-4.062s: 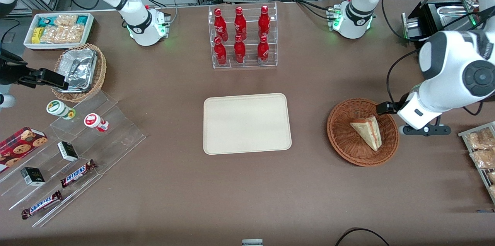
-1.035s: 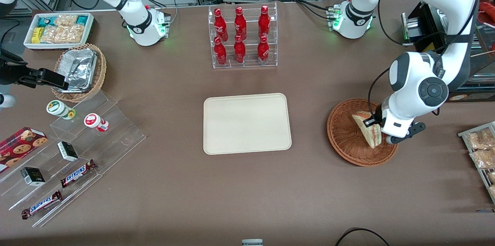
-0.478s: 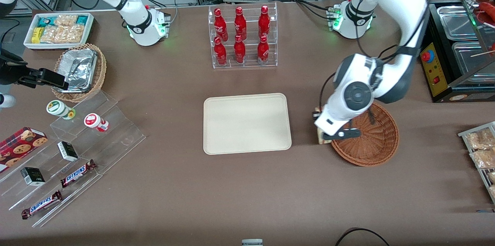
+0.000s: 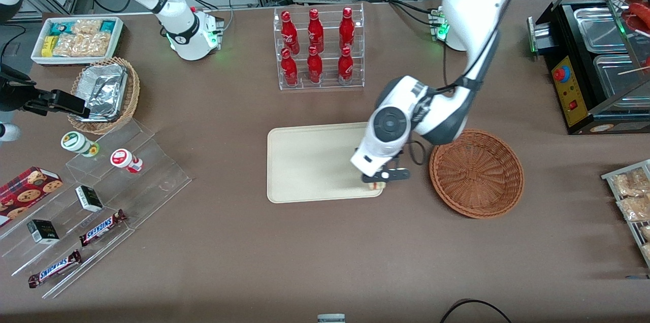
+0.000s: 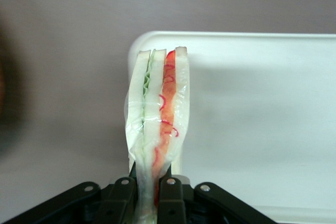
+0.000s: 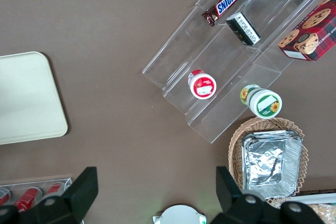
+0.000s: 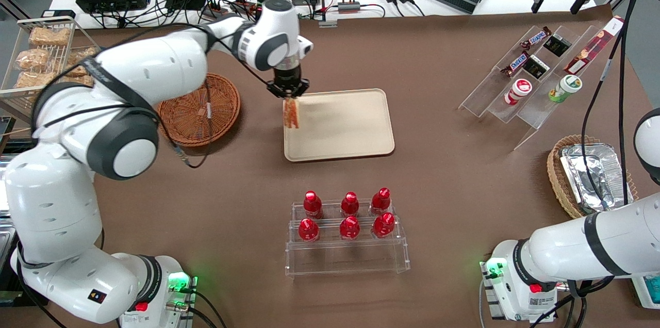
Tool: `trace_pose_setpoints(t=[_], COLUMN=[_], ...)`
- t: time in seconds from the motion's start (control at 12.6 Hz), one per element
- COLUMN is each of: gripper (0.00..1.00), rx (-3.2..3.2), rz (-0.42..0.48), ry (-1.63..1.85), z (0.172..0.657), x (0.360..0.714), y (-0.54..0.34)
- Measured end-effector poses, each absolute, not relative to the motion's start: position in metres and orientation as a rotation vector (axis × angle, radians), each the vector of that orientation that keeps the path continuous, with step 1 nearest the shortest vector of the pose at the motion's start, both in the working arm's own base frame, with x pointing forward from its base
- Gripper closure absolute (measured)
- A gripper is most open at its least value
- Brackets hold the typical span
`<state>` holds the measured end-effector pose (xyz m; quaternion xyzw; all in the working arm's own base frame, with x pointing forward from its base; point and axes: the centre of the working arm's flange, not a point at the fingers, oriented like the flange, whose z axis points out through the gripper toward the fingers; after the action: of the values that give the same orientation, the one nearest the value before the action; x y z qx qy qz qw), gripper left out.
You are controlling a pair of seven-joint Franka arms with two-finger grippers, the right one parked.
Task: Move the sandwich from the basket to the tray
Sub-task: 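Lift the sandwich and carry it with the left gripper over the tray, then lower the sandwich onto the tray and open the left gripper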
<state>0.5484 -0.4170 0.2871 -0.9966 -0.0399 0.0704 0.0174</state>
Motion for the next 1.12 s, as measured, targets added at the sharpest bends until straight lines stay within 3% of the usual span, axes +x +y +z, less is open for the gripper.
trace_pose_setpoints(t=[0.48, 1.12], gripper=[0.85, 0.85], rx=[-3.145, -3.155], rz=[0.152, 0.132], ry=[-0.261, -0.352], z=[0.258, 0.245], x=[0.525, 0.514], y=[-0.507, -0.526])
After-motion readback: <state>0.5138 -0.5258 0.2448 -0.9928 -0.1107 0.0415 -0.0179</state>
